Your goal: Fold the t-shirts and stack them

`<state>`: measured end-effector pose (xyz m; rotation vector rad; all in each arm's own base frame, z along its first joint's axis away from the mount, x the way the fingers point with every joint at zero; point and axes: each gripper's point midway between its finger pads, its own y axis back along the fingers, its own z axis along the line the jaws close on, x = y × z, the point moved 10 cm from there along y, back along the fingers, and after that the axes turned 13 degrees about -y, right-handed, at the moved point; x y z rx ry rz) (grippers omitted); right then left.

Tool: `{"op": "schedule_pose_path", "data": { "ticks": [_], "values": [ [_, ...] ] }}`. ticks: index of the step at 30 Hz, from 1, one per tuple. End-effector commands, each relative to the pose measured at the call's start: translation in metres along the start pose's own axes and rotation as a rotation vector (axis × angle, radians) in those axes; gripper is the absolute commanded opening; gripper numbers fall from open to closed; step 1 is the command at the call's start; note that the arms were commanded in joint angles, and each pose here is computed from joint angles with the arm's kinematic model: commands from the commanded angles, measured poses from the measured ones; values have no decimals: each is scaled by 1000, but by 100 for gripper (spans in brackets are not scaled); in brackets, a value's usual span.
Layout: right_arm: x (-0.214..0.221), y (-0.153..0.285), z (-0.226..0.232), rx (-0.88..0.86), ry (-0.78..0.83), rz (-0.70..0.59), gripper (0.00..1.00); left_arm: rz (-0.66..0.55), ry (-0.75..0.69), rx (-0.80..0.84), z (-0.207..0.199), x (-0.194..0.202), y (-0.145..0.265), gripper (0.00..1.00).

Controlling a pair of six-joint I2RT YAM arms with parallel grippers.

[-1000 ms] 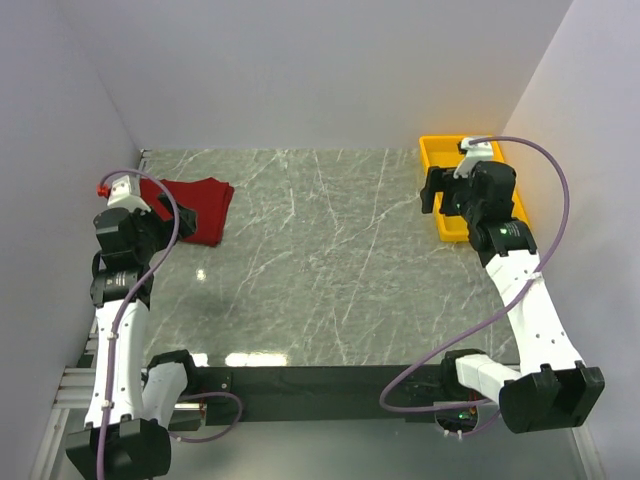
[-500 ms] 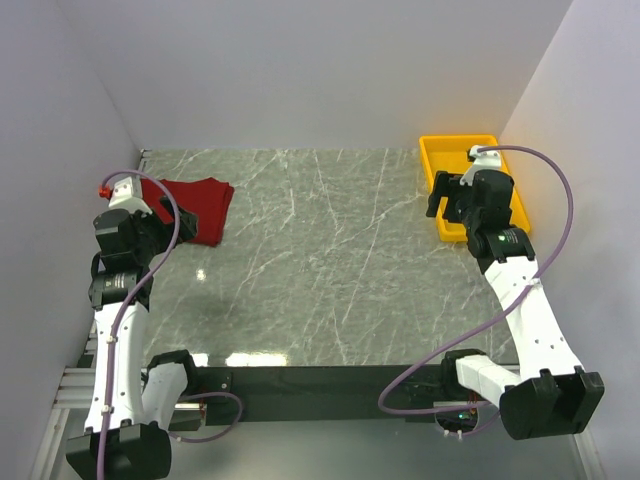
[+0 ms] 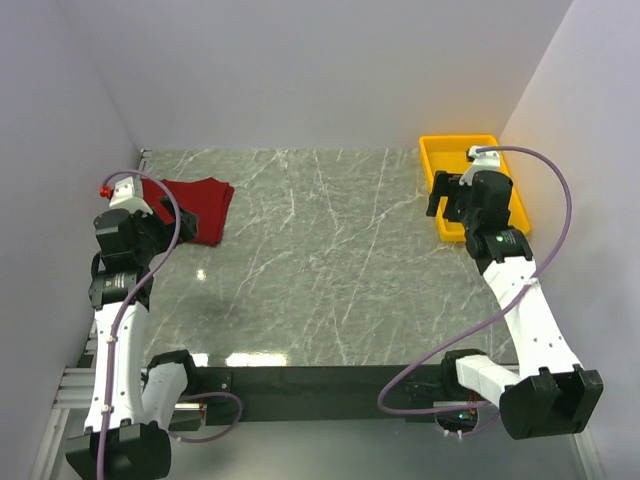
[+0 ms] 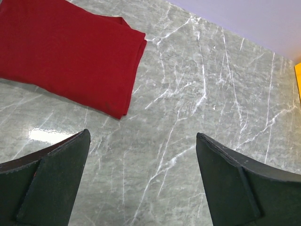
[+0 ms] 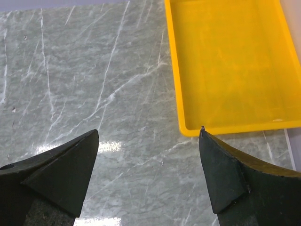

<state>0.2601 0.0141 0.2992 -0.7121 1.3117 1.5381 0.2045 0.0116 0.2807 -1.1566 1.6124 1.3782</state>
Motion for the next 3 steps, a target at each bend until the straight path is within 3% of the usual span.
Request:
{"op": "schedule_pose_path", "data": {
  "ticks": [1, 3],
  "values": [
    [-6, -2, -2, 10, -1, -59, 93, -52, -33, 9, -2, -11, 2, 99],
    [-6, -2, -3, 19, 5, -65, 93, -56, -32, 6, -2, -11, 3, 99]
  ]
}}
